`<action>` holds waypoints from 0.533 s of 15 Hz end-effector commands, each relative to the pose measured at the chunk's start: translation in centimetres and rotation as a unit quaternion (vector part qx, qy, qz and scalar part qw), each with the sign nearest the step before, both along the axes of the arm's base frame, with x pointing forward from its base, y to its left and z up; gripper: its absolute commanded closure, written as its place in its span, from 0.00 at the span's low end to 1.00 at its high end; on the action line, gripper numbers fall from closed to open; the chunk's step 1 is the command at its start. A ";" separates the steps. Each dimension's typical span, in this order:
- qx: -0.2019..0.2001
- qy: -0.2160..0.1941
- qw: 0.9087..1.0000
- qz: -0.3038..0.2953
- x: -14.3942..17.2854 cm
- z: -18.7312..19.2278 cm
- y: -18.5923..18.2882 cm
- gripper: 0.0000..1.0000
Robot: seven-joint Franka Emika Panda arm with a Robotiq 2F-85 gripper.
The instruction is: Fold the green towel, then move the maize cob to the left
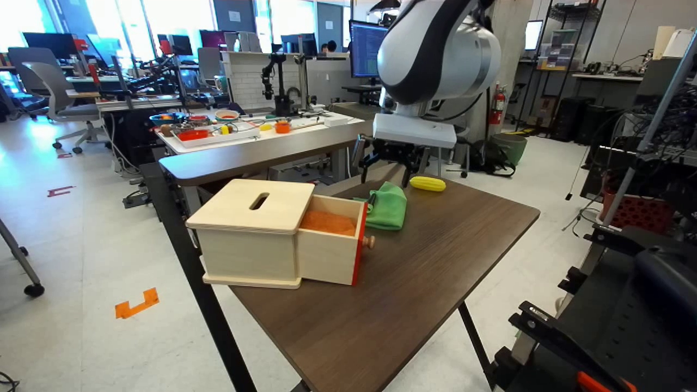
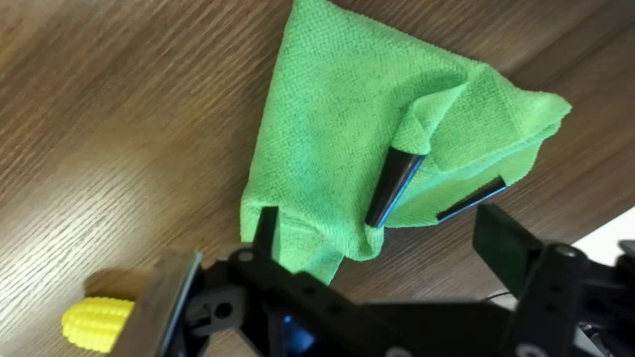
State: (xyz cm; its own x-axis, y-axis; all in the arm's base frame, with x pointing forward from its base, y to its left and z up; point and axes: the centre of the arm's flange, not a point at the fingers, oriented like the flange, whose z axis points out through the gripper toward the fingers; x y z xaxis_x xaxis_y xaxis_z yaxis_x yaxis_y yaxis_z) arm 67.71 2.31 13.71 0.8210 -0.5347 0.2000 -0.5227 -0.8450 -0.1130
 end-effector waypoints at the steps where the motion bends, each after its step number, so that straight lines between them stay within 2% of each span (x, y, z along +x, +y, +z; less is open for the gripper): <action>1: 0.013 0.008 0.999 0.039 -4.1 4.6 -1.5 0.00; 5: 0.040 0.047 0.988 0.139 -5.9 6.8 -4.3 0.00; 8: 0.061 0.086 0.972 0.210 -5.7 7.4 -7.4 0.00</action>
